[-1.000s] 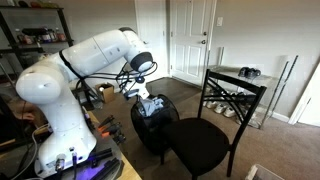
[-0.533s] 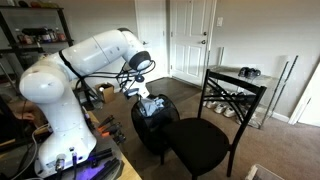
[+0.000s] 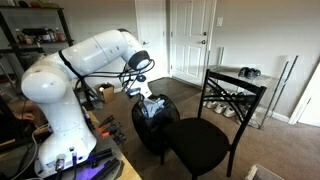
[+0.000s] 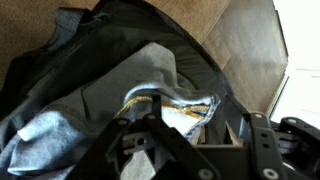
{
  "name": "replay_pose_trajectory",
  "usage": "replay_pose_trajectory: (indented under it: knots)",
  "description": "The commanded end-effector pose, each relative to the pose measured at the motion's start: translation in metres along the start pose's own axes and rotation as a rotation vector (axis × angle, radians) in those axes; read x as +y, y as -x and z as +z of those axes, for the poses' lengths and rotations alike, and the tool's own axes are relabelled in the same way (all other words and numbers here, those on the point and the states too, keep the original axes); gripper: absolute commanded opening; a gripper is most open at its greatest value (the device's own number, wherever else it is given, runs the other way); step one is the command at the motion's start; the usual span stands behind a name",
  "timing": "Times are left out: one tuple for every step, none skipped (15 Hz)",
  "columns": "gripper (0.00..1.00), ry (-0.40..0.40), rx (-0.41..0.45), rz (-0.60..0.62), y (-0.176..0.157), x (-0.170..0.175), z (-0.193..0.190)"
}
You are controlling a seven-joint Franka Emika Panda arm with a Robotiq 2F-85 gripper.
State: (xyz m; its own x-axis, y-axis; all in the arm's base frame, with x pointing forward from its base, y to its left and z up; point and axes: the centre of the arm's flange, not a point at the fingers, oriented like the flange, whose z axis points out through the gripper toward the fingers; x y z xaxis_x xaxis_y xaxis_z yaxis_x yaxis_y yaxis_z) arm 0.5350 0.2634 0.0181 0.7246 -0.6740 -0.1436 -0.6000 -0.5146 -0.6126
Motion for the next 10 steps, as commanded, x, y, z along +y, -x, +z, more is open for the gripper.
replay_pose_trajectory:
  knots:
    - [0.96, -0.032, 0.078, 0.064, -0.013, 0.001, -0.022]
    - [0.99, -0.045, 0.086, 0.075, -0.022, -0.002, -0.028]
    - [1.00, -0.065, 0.091, 0.092, -0.031, -0.005, -0.038]
    - [1.00, -0.084, 0.095, 0.102, -0.038, -0.006, -0.046]
    - [1.00, -0.103, 0.103, 0.118, -0.045, -0.006, -0.056]
    - [1.00, -0.117, 0.123, 0.134, -0.053, -0.006, -0.062]
    - [1.00, -0.128, 0.135, 0.159, -0.064, -0.004, -0.071]
    - [1.00, -0.137, 0.159, 0.181, -0.076, -0.002, -0.078]
    - [1.00, -0.142, 0.165, 0.214, -0.091, 0.000, -0.087]
    - [1.00, -0.146, 0.181, 0.249, -0.105, 0.005, -0.093]
